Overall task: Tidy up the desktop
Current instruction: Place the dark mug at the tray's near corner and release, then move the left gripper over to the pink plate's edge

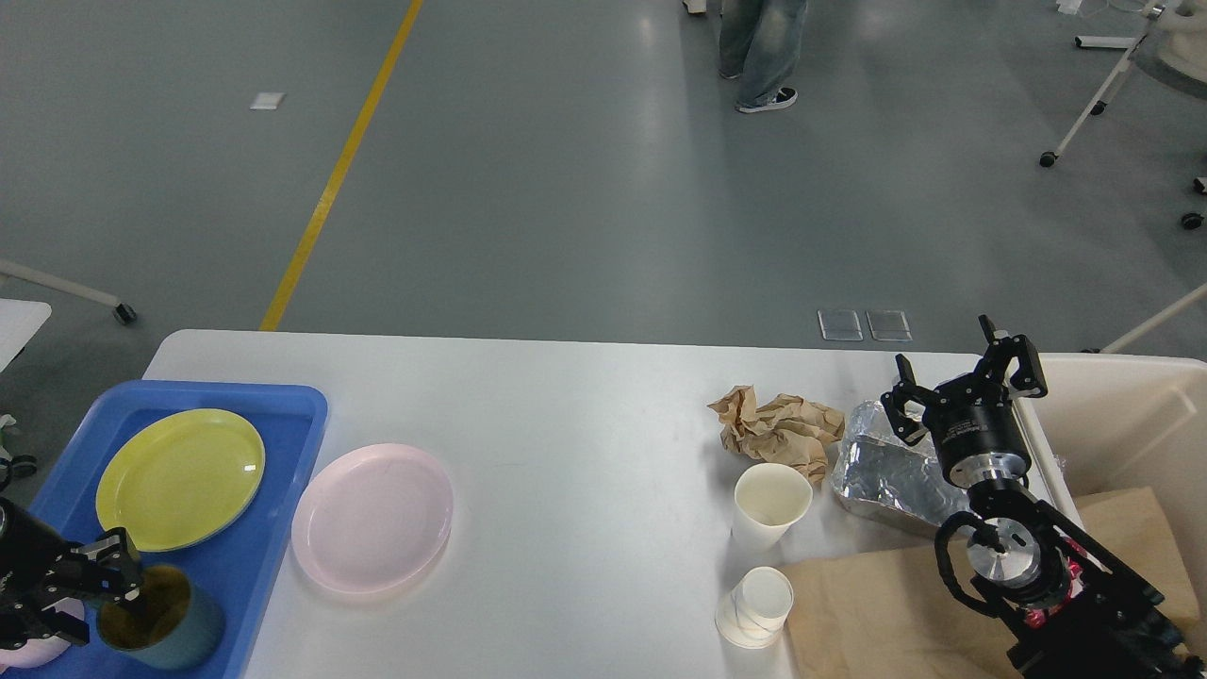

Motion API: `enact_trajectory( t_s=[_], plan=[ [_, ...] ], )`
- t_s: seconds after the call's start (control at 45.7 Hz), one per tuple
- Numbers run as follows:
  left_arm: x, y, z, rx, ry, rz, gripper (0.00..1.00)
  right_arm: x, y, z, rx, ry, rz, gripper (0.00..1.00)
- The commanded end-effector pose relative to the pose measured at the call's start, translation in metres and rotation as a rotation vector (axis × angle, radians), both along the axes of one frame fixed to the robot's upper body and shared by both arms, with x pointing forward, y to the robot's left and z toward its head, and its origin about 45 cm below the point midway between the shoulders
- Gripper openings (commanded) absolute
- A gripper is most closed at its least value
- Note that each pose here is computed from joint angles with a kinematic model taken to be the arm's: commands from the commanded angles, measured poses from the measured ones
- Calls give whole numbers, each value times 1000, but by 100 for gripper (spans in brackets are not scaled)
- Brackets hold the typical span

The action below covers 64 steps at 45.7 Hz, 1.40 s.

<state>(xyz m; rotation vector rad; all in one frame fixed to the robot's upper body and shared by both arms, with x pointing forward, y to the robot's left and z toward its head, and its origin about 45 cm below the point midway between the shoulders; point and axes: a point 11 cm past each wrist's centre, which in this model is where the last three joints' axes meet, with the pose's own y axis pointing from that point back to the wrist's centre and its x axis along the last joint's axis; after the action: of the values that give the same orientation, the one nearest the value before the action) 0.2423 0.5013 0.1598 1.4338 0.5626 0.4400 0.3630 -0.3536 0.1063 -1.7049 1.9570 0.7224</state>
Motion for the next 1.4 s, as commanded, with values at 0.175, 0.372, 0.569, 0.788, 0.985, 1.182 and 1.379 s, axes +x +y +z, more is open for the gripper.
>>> enact_trajectory(
  t_s=[0.175,0.372,0.569,0.788,0.985,1.182,1.379],
  plan=[
    [-2,21,41,70,1,31,92,0,0,0,1,-1,1,100],
    [13,-2,102,56,-66,41,92,0,0,0,0,0,0,100],
    [34,-49,153,63,-141,-45,91,0,0,0,1,-1,1,100],
    [44,-133,217,148,-233,-205,91,0,0,0,1,-1,1,100],
    [59,-212,260,156,-312,-321,91,0,0,0,0,0,0,100],
    [57,-270,281,81,-327,-440,91,0,0,0,0,0,0,100],
    [58,-283,274,24,-323,-414,91,0,0,0,0,0,0,100]
  ],
)
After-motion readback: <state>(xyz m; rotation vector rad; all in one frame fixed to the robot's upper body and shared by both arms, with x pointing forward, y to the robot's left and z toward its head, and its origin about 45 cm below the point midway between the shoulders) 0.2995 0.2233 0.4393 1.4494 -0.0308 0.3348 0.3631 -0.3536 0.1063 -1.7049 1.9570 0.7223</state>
